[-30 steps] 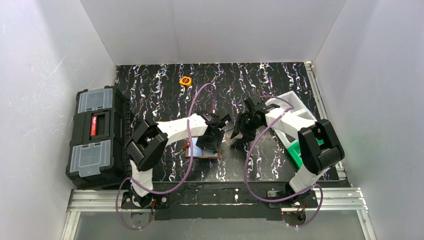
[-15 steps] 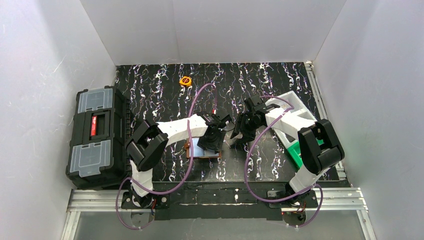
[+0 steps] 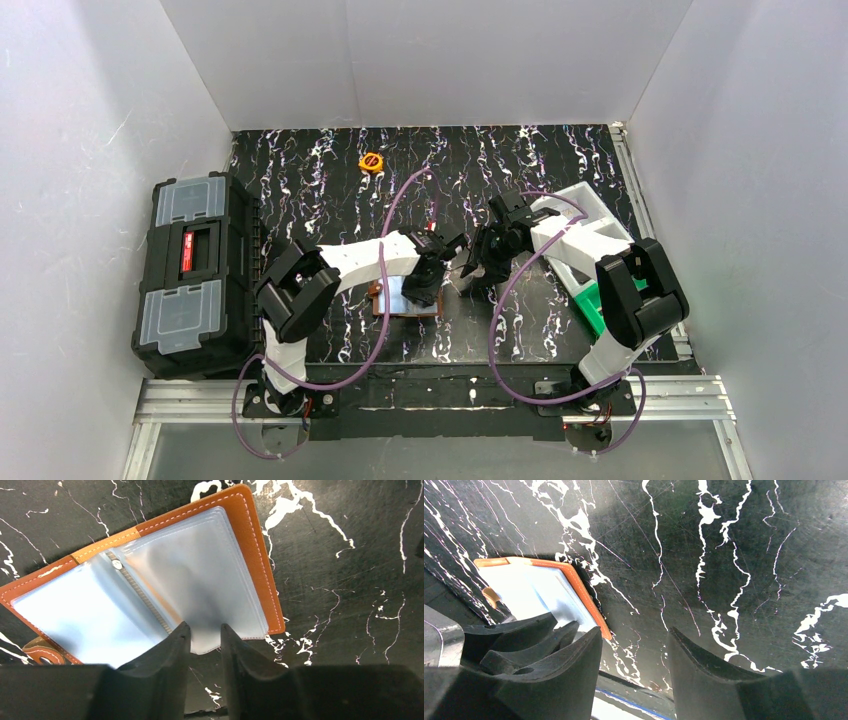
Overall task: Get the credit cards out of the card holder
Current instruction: Remove the credit card from the card holder.
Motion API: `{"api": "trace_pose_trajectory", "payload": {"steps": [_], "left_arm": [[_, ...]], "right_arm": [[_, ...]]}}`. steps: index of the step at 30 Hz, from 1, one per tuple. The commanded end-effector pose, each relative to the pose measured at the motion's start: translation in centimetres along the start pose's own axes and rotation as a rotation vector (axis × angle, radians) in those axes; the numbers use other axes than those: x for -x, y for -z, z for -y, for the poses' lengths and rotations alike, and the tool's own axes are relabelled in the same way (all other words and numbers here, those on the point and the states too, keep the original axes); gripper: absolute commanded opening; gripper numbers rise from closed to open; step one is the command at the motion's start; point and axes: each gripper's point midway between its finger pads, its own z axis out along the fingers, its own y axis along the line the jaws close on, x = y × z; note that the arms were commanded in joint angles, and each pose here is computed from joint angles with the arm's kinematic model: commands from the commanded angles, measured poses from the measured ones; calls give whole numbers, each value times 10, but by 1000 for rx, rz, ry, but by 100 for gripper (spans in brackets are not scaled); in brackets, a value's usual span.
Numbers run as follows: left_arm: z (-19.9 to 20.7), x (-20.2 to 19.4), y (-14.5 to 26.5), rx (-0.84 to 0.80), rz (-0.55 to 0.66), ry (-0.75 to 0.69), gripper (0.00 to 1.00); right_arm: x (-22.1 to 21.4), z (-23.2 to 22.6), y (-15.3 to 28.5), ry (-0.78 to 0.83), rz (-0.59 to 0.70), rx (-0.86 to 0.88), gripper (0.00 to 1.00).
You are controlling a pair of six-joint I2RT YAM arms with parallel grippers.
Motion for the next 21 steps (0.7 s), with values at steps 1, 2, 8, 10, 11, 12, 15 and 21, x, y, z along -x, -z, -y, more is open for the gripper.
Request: {"api": "trace_pose_trajectory", "payload": {"steps": [1, 2, 8, 10, 11, 12, 15, 21], "left_arm": [[-19, -20, -18, 107, -74, -31, 20], [-18, -19, -18, 101, -71, -29, 16], [-18, -13, -11, 16, -49, 33, 0], [-17, -10, -7, -31, -35, 59, 0], [-17, -9, -6, -61, -34, 76, 0], [-17, -8, -5, -96, -32, 99, 0], [-10, -4, -1, -242, -22, 175, 0], [-10, -1, 5, -396, -16, 256, 0]], "right_arm": [[0, -7, 0, 11, 1, 19, 58], [-1, -7, 0, 12, -3, 20, 58], [-6, -18, -1, 46, -18, 52, 58], [-9, -26, -1, 67, -30, 78, 58], [-12, -31, -1, 81, -37, 93, 58], [-14, -37, -1, 94, -44, 111, 58], [-20, -51, -3, 119, -68, 155, 54], [-29, -76, -7, 149, -106, 235, 49]]}}
